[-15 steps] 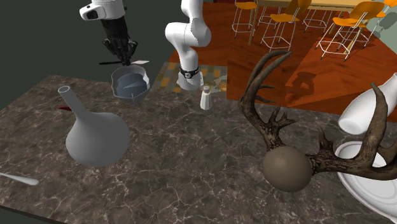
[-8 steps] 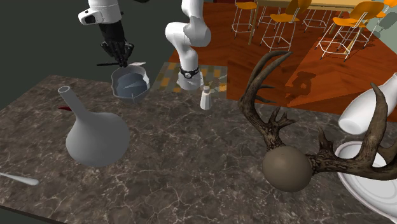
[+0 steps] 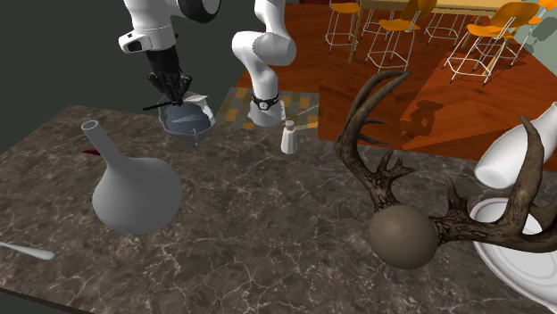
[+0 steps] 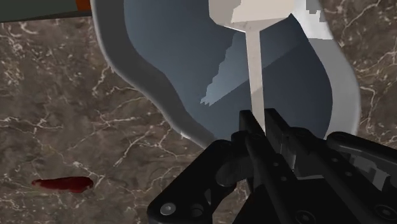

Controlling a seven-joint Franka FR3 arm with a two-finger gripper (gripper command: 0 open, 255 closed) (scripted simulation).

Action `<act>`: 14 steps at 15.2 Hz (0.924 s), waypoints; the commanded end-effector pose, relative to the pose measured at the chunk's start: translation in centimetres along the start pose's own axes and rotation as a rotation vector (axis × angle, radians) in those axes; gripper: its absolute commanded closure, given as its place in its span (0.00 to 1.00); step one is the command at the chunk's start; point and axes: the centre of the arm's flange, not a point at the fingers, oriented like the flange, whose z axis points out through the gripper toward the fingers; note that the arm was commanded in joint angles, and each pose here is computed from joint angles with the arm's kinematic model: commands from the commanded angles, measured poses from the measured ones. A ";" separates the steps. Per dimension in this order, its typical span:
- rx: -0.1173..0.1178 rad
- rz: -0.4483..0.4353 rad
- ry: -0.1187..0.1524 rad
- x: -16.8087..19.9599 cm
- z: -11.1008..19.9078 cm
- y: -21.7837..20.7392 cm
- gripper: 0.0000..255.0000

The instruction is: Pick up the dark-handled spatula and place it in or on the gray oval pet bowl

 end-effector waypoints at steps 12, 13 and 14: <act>0.000 0.000 0.000 -0.2 2.0 0.1 0.00; 0.000 0.000 0.000 -0.2 2.0 0.1 0.00; 0.000 0.000 0.000 -0.2 2.0 0.1 0.00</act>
